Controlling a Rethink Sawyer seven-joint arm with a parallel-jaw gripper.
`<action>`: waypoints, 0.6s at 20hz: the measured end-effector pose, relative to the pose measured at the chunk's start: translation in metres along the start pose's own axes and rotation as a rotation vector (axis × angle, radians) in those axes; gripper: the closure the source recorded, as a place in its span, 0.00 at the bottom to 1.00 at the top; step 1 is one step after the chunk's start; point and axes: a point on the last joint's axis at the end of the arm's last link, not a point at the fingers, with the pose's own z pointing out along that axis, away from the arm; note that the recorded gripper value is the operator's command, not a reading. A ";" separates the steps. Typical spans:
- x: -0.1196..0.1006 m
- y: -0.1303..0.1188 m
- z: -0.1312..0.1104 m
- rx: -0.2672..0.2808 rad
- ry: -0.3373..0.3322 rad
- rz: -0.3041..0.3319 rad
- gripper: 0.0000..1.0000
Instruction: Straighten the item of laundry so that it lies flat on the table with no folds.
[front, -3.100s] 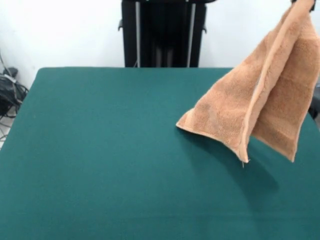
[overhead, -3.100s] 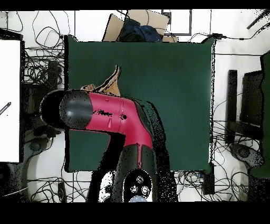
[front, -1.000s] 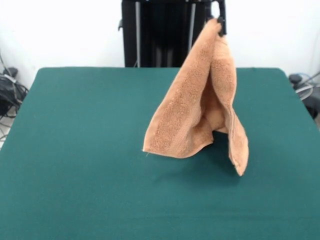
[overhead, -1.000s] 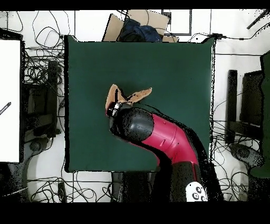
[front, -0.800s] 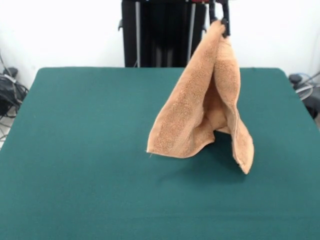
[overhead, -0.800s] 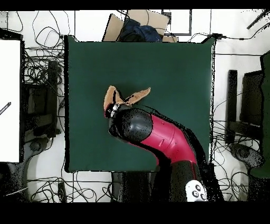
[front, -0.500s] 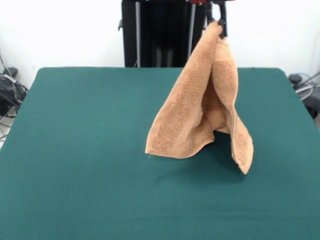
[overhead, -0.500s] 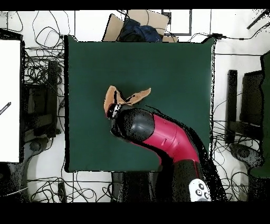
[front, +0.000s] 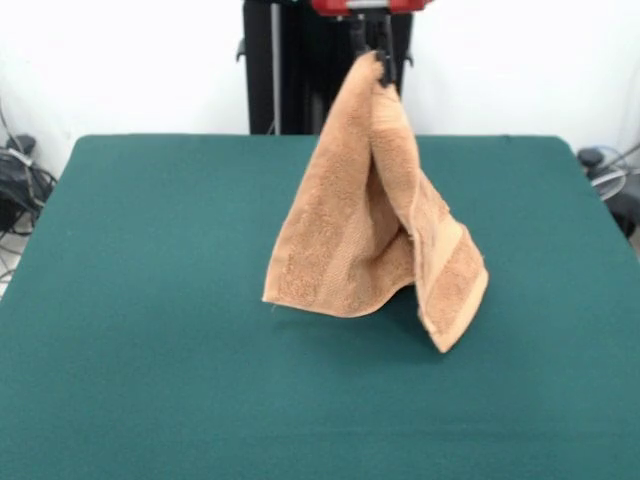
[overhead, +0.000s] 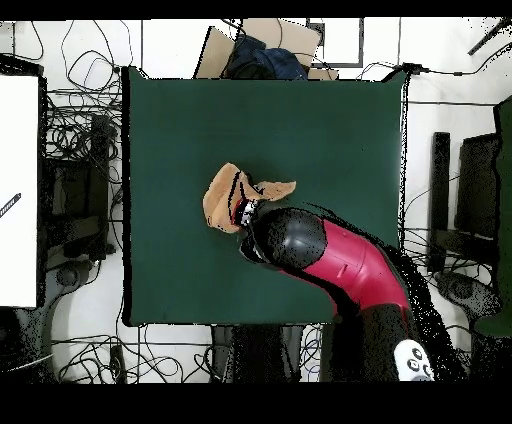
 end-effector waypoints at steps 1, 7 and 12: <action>0.000 -0.003 0.001 0.004 0.001 -0.003 1.00; 0.001 -0.018 0.007 0.021 -0.001 -0.023 1.00; -0.004 -0.026 0.011 0.011 -0.016 -0.020 1.00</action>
